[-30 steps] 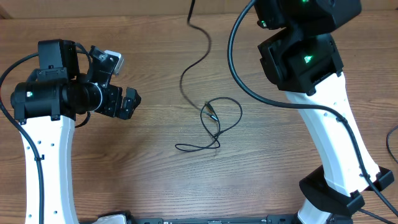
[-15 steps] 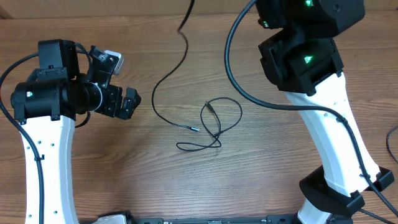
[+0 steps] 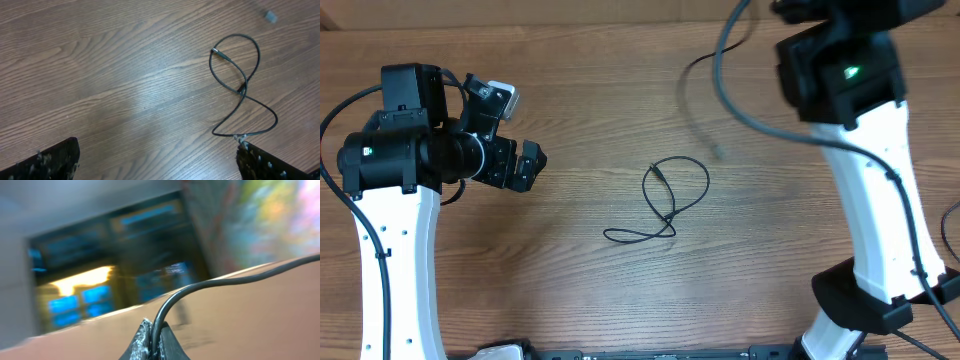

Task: Untangle cables
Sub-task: 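Carry the cable off the table to the upper right and release it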

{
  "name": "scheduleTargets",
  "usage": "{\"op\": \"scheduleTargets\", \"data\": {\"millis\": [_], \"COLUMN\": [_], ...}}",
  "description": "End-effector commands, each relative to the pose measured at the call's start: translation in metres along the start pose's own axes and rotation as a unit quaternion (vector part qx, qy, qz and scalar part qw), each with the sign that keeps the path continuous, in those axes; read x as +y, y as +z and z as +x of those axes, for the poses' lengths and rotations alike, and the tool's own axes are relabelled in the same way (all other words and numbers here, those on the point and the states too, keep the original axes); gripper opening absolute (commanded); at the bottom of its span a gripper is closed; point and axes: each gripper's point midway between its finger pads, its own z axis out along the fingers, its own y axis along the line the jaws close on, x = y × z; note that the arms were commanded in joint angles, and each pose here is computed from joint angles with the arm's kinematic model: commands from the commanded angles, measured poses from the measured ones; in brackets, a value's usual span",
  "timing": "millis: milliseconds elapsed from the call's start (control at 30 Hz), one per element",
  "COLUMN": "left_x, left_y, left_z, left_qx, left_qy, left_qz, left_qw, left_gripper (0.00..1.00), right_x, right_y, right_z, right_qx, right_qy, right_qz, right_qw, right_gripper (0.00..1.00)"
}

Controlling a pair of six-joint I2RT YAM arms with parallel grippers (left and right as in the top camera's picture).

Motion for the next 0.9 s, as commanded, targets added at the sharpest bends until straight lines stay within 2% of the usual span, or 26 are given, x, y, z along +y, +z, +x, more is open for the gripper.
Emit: {"op": "scheduleTargets", "data": {"millis": [0,233,433,733,867], "left_x": [-0.001,-0.001,-0.001,-0.001,-0.001], "left_y": [-0.003,-0.003,-0.003,-0.003,-0.003], "left_z": [-0.002,-0.002,-0.002,-0.002,-0.002], "left_qx": [-0.006,-0.006,-0.006,-0.006,-0.006], "left_qy": [0.005,0.005,0.005,0.005,0.005], "left_qz": [0.004,0.004,0.004,0.004,0.004], "left_qw": [1.0,1.0,1.0,1.0,1.0], "left_gripper": [1.0,1.0,1.0,1.0,1.0], "right_x": [-0.048,-0.138,-0.232,-0.358,-0.401], "right_y": [0.008,0.025,0.03,0.023,0.016], "right_z": [-0.014,0.005,0.018,0.049,0.064], "right_qx": [-0.006,0.039,0.074,0.138,0.162], "right_qy": [-0.063,-0.15,-0.206,-0.234,-0.204], "right_qz": [0.067,0.149,0.233,0.323,0.347], "right_qw": [0.996,0.977,0.947,0.907,0.901], "right_gripper": [0.04,0.04,0.04,0.04,0.04]}}
